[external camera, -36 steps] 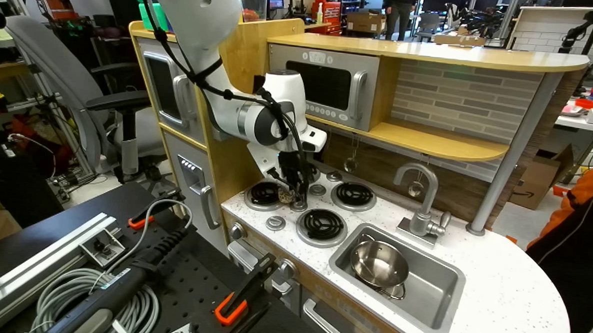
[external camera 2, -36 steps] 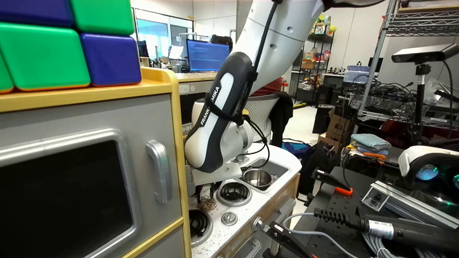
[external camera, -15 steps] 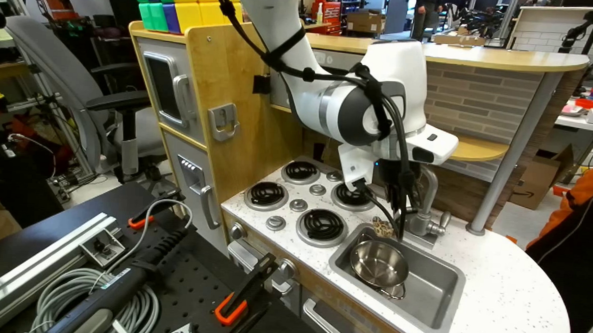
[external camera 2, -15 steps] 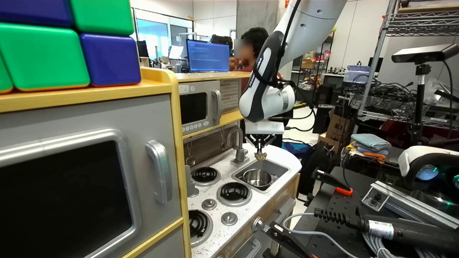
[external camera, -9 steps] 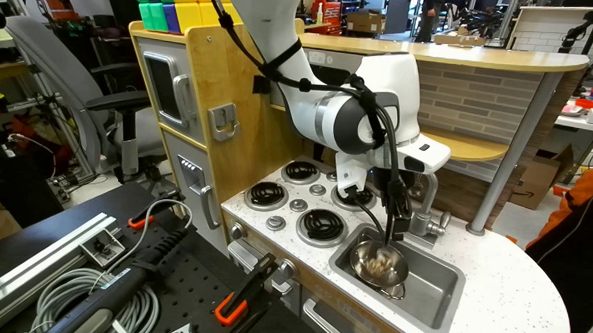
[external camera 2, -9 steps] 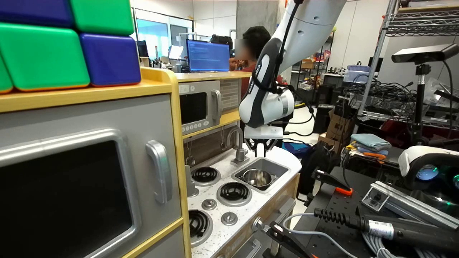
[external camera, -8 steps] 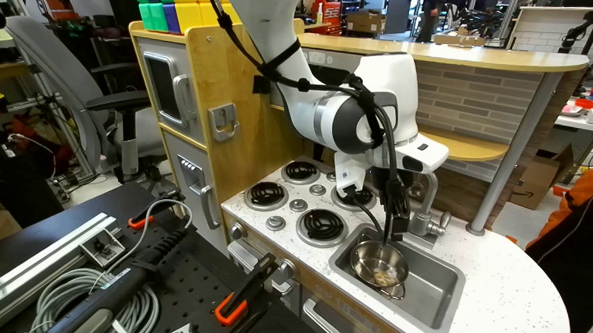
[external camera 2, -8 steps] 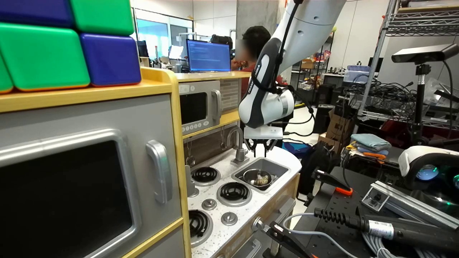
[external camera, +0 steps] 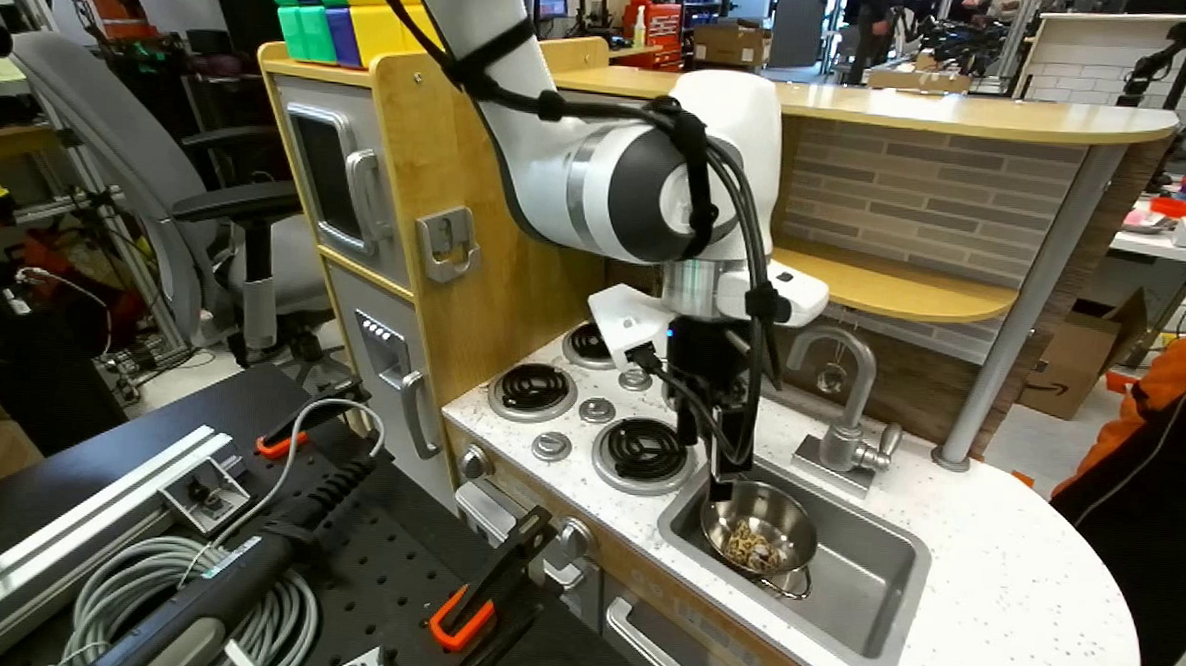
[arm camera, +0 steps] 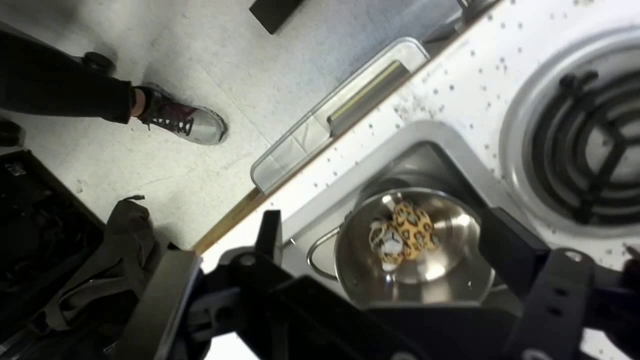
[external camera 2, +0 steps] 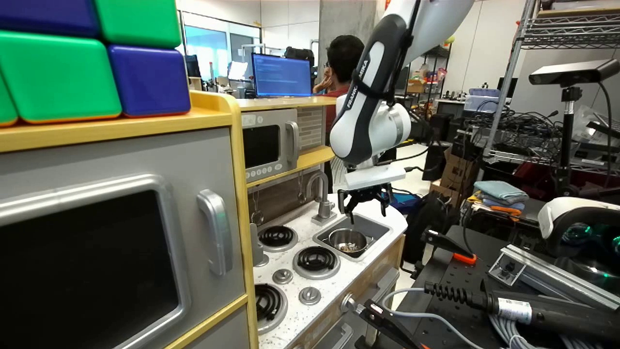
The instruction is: Put the toy into the silver pot.
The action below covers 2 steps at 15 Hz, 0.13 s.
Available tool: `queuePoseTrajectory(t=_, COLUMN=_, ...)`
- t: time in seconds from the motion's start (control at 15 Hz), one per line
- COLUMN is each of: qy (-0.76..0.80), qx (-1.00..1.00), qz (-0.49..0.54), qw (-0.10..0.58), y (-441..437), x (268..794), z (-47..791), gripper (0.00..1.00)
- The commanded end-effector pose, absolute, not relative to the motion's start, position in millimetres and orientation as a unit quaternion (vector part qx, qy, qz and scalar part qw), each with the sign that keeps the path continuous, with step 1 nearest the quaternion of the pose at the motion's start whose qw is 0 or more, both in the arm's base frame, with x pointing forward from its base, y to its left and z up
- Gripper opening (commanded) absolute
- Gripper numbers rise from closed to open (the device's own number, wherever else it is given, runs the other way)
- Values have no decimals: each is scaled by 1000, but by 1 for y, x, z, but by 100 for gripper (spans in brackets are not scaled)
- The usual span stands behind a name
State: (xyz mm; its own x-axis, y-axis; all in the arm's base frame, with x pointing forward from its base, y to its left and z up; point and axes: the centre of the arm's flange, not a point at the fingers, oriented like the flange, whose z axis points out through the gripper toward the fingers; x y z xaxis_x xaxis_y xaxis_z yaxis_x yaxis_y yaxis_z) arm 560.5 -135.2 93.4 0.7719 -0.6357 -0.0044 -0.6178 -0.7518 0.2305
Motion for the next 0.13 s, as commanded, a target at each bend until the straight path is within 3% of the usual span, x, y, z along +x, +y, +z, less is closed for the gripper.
queuePoseTrajectory(t=0.0, qy=-315, qx=941, qz=-58, qw=111, y=-130, x=550, z=101, gripper=100)
queuePoseTrajectory(t=0.07, qy=-302, qx=944, qz=-70, qw=111, y=-125, x=541, z=109, gripper=100)
